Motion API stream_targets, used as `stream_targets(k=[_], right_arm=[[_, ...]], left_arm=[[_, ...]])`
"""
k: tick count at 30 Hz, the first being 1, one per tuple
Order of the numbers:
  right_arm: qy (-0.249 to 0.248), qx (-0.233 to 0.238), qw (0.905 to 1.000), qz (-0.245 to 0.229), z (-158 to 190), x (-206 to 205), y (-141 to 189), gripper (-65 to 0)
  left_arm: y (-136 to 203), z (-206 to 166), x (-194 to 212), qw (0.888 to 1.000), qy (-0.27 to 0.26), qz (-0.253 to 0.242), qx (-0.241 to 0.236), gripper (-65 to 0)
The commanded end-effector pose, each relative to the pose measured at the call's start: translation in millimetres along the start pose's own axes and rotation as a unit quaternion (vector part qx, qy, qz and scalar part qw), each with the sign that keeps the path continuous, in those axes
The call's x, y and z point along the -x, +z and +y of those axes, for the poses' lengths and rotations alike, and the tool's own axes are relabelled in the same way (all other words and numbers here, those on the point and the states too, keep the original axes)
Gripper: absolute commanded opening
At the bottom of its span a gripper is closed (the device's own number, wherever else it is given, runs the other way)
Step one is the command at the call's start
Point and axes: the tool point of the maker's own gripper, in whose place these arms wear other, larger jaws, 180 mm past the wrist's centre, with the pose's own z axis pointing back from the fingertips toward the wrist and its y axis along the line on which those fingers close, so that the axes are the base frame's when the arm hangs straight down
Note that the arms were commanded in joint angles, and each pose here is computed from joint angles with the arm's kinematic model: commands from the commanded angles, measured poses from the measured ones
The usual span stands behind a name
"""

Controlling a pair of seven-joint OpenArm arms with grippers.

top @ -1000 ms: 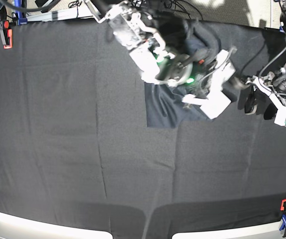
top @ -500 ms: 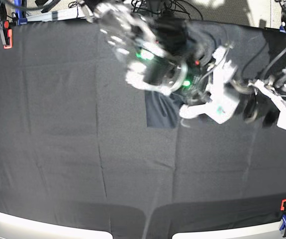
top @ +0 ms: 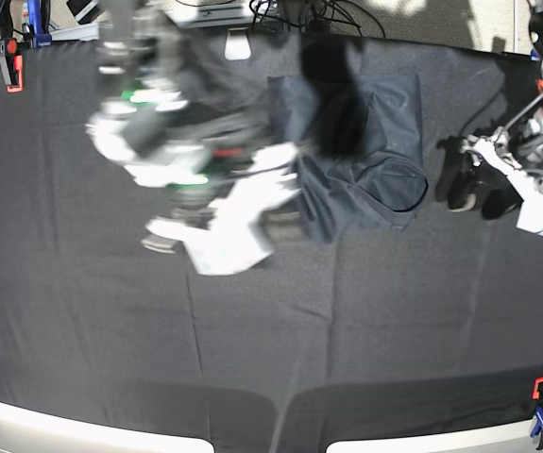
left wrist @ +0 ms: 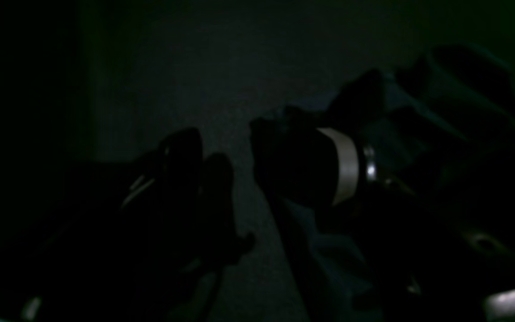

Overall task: Layout the t-shirt on the table in an organized manner, then fold the t-shirt properly
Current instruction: 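Drag the shirt toward the left gripper and release it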

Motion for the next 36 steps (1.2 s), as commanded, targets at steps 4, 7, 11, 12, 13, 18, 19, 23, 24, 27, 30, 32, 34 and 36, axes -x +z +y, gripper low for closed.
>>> stream_targets(k=[4, 7, 11, 12, 13, 18, 19, 23, 24, 27, 30, 32, 34, 36], right_arm=[[-0.005, 0.088, 0.996, 0.01, -64, 13, 27, -33.6], [-0.012, 0.15, 0.9883, 0.026, -110, 28, 55, -33.6], [-0.033, 0.2, 0.9784, 0.038, -150, 44, 91, -33.6], [-0.04, 0.21, 0.976, 0.043, -156, 49, 99, -33.6], [-0.048, 0.217, 0.9737, 0.048, -161, 53, 106, -33.6], [-0.071, 0.214, 0.9719, 0.066, -167, 69, 129, -33.6], [-0.072, 0.212, 0.9723, 0.067, -167, 70, 131, -33.6], [-0.082, 0.196, 0.9752, 0.062, -165, 69, 135, -33.6], [-0.085, 0.193, 0.9756, 0.06, -164, 69, 135, -33.6], [-0.088, 0.187, 0.9769, 0.056, -162, 67, 134, -33.6], [-0.08, 0.178, 0.9792, 0.055, -159, 66, 132, -33.6], [-0.079, 0.178, 0.9793, 0.055, -159, 66, 132, -33.6], [-0.079, 0.178, 0.9793, 0.055, -159, 66, 132, -33.6], [-0.079, 0.178, 0.9793, 0.055, -159, 66, 132, -33.6]], left_arm=[[1, -24, 1, 0.999, 0.003, -0.011, 0.048, -29.4], [-5, -49, 21, 0.996, 0.001, 0.017, 0.085, -29.4], [-17, -76, 29, 0.993, -0.004, 0.026, 0.114, -29.4], [-21, -79, 27, 0.993, -0.005, 0.021, 0.112, -29.4], [-24, -77, 25, 0.995, 0.005, 0.015, 0.099, -29.4], [-37, -53, 12, 1.0, 0.017, -0.007, 0.014, -29.4], [-37, -47, 9, 1.0, 0.014, -0.011, -0.001, -29.4], [-38, -16, 1, 0.996, -0.005, -0.02, -0.084, -29.4], [-38, -12, 1, 0.995, -0.014, -0.019, -0.095, -29.4], [-39, 3, 7, 0.991, -0.048, 0.003, -0.127, -29.4], [-37, 33, 13, 0.976, -0.093, 0.034, -0.195, -29.4], [-31, 47, 7, 0.97, -0.098, 0.023, -0.221, -29.5], [-25, 51, -3, 0.976, -0.067, -0.01, -0.207, -30.3], [-18, 52, -12, 0.984, -0.025, -0.036, -0.172, -31.2]])
